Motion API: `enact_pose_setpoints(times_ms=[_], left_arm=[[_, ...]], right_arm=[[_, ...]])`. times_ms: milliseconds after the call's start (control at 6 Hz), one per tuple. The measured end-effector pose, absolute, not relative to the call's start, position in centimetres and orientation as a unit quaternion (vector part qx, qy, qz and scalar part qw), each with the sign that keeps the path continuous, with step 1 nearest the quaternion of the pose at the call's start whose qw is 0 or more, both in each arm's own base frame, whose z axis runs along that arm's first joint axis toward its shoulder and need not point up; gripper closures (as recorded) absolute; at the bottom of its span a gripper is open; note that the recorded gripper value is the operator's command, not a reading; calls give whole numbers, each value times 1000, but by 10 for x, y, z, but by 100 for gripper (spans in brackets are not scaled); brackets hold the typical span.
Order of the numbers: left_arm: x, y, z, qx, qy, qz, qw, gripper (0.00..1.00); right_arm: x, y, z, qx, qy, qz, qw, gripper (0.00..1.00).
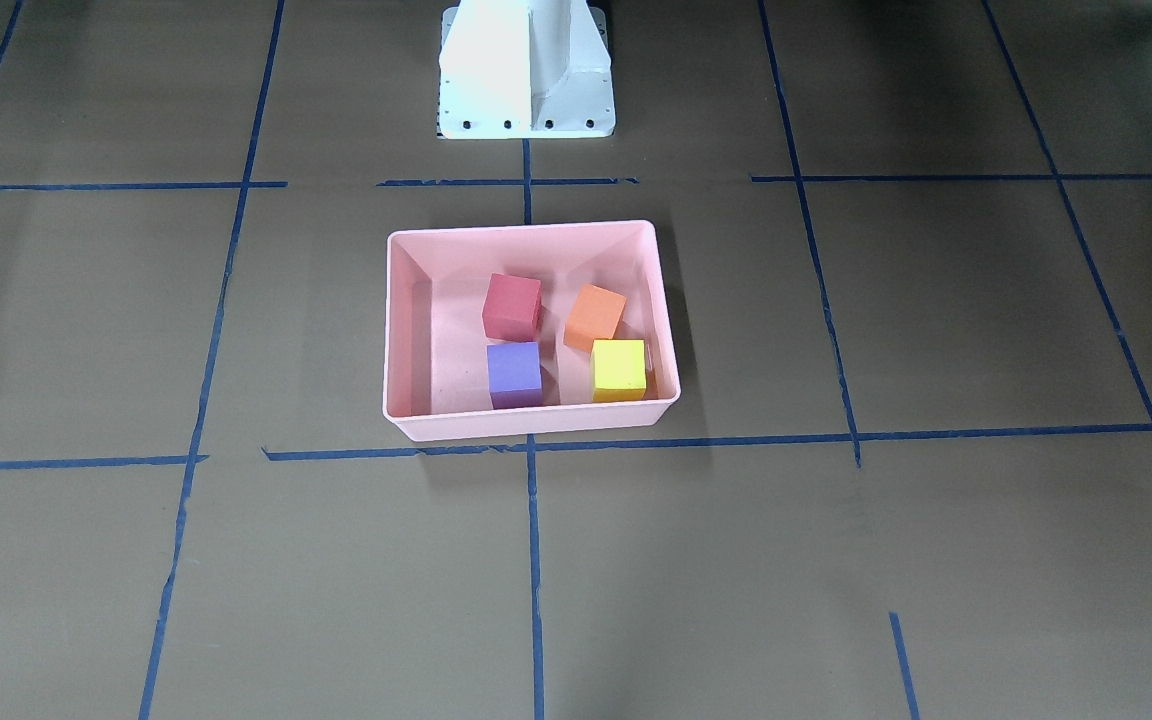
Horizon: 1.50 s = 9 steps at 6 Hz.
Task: Place blocks into pink bin with both arms
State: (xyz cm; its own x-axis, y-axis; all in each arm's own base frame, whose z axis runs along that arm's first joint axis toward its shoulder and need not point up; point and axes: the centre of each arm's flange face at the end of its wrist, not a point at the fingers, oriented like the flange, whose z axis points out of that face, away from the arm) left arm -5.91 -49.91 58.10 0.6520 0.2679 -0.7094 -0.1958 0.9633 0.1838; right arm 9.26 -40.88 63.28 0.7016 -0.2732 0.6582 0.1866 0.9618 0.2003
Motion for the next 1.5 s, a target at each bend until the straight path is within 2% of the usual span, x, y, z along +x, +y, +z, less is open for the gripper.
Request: enact_pose_setpoints(times_ms=[500, 1500], left_arm=[[-81, -442, 649, -2, 407, 82, 910, 0], [-79, -426, 658, -11, 407, 80, 910, 0]], right_arm=[[93, -411, 629, 48, -377, -83, 921, 0], [92, -411, 629, 48, -382, -83, 919, 0]])
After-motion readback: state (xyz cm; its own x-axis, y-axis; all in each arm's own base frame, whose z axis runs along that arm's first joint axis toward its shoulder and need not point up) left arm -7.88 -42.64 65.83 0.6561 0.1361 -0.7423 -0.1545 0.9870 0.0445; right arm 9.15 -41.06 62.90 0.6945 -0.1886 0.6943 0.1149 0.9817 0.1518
